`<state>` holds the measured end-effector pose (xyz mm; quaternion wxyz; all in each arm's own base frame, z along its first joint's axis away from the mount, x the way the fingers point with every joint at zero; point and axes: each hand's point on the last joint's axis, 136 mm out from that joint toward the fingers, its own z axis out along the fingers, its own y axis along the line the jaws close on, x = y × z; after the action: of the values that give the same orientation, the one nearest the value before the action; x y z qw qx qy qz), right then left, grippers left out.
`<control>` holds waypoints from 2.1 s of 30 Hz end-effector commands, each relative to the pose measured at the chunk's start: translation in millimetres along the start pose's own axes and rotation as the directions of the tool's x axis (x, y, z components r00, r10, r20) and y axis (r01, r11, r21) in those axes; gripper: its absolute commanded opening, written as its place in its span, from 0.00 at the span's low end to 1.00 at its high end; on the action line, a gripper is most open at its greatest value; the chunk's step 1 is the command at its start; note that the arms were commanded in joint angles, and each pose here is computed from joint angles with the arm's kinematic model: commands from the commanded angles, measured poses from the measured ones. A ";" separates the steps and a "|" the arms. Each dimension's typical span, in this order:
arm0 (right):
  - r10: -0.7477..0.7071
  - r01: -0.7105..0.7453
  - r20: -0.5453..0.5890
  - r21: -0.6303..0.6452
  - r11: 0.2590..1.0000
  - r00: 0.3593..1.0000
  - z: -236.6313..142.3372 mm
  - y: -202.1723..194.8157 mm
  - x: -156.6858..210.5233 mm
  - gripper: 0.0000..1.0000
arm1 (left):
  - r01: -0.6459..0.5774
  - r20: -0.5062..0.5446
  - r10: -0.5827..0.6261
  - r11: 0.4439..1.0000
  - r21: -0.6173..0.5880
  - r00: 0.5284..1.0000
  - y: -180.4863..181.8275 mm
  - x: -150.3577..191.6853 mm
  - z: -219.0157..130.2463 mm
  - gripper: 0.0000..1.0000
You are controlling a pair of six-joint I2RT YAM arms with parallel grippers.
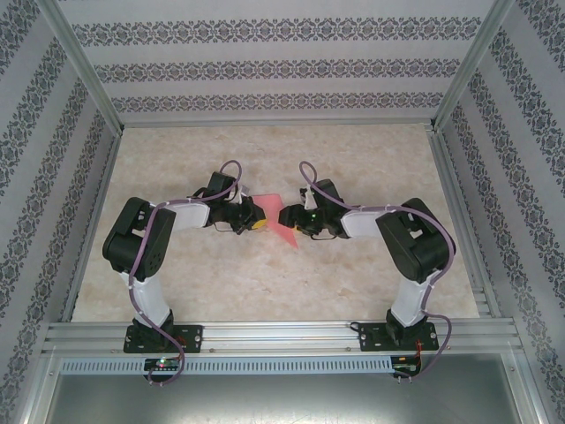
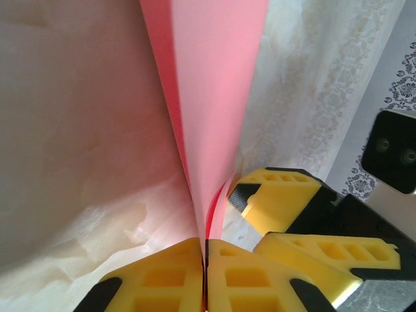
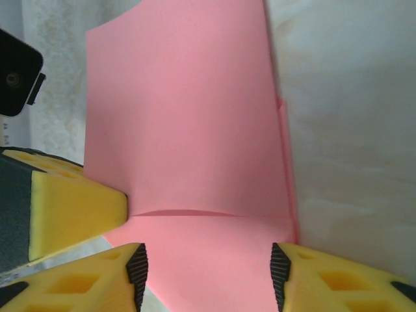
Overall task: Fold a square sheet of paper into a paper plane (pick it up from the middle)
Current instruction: Fold the wing for the fifth time at the center of the table.
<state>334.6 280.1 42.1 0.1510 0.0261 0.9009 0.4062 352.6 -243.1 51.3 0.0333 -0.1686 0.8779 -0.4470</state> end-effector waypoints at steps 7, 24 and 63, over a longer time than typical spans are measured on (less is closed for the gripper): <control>-0.437 0.399 0.048 0.329 0.856 0.898 -32.0 -5.2 3.3 0.68 | 0.003 -0.009 -0.003 1.000 -0.020 1.000 -0.6 8.6 -2.2 0.10; -0.921 0.835 -0.124 0.479 0.270 0.369 23.1 25.4 30.9 0.62 | 0.015 -0.004 -0.015 1.000 -0.024 1.000 -7.7 10.9 -10.7 0.10; -0.906 0.842 -0.040 0.386 0.376 0.422 37.3 23.1 37.9 0.01 | 0.046 0.256 -0.021 0.995 -0.090 0.966 11.5 -24.8 -90.7 0.56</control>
<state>311.3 324.0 18.9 0.4234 -0.4073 0.8075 0.0525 362.4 -166.7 100.0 0.1249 -0.2403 0.8772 -0.3964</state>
